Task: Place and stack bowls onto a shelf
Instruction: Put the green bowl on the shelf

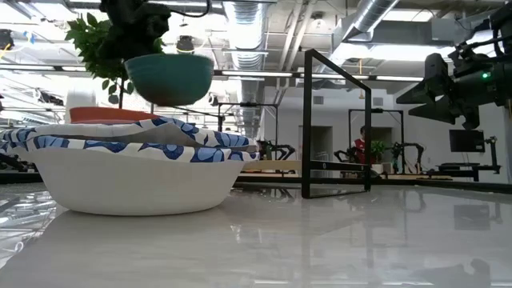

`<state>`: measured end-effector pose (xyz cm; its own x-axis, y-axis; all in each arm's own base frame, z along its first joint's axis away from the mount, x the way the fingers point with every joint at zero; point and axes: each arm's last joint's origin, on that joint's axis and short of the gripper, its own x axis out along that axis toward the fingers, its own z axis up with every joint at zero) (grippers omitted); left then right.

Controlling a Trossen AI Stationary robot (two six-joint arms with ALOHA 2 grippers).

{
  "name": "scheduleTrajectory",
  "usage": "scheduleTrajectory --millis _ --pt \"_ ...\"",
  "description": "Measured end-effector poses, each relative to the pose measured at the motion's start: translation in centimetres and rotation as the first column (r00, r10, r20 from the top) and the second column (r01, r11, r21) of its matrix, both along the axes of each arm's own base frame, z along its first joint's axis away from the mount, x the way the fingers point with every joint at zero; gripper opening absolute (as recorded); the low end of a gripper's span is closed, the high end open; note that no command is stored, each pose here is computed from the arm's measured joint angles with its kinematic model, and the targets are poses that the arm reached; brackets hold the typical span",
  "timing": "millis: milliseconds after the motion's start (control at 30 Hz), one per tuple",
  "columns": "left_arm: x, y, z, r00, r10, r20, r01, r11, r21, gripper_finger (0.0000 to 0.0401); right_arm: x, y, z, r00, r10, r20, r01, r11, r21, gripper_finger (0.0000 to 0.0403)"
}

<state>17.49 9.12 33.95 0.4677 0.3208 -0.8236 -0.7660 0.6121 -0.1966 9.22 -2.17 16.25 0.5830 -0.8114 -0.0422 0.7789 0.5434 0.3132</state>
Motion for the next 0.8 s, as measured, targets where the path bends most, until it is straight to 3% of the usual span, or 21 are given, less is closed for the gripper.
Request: scheduleTrajectory --millis 233,433,800 --pt "0.9 3.0 0.4 0.989 0.022 0.145 -0.028 0.999 0.039 0.0000 0.0 0.0 0.0 1.000 0.000 0.001 0.000 1.000 0.000 0.0260" --pt "3.4 5.6 -1.0 0.980 -0.002 0.198 0.000 1.000 0.012 0.0000 0.0 0.0 0.0 1.000 0.000 0.001 0.000 1.000 0.000 0.0260" --pt "6.5 9.5 -6.8 0.999 0.029 0.015 -0.028 0.997 -0.071 0.0000 0.0 0.0 0.0 1.000 0.000 0.002 0.000 1.000 0.001 0.0260"
